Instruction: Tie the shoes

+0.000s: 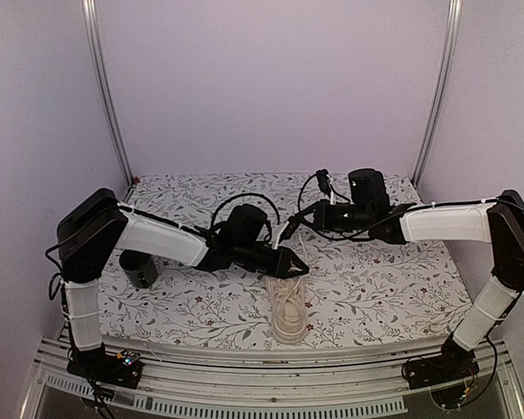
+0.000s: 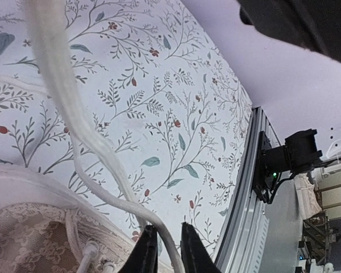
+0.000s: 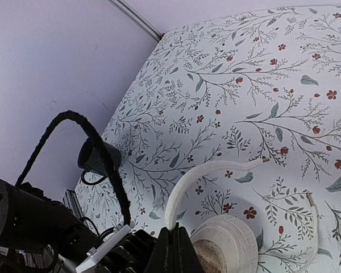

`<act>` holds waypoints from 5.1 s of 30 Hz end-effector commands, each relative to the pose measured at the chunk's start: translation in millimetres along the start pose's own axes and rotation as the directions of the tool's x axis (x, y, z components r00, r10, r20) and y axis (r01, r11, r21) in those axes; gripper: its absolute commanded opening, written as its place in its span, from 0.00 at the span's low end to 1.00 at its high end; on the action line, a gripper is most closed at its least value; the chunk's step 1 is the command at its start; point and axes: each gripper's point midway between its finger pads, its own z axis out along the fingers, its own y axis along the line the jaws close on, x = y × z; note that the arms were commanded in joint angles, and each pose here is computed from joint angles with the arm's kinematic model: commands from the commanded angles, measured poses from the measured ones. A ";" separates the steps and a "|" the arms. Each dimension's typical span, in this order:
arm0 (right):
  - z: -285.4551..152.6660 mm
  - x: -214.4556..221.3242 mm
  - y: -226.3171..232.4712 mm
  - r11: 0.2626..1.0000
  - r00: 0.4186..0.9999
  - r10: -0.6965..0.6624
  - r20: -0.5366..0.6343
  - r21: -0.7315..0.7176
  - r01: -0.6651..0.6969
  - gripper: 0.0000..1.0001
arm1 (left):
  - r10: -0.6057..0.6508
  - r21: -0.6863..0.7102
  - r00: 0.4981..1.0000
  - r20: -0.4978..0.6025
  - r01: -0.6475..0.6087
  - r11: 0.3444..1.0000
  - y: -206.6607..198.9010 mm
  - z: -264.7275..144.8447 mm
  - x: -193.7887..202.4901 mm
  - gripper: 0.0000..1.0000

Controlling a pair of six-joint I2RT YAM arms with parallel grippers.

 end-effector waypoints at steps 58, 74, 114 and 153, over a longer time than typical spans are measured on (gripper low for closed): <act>5.7 -15.5 12.2 0.999 0.999 -0.001 0.036 -0.037 0.002 0.02 | 0.025 -0.112 0.995 -0.099 -0.036 0.993 -0.5 9.4 15.1 0.12; 59.7 -1.1 -7.8 0.999 0.997 0.029 -0.074 -0.018 -0.031 0.02 | 0.066 -0.064 0.998 0.011 -0.066 0.996 -13.2 -11.6 7.8 0.00; 47.5 42.4 -146.6 0.814 0.894 -0.168 -0.414 0.453 0.363 0.39 | 0.029 -0.093 0.995 0.094 -0.020 0.995 -0.9 -22.1 -5.5 0.00; -11.6 30.2 -78.8 0.903 0.921 -0.275 -0.274 0.256 0.346 0.02 | 0.016 -0.109 0.995 0.102 -0.005 0.994 2.6 -24.6 -7.1 0.00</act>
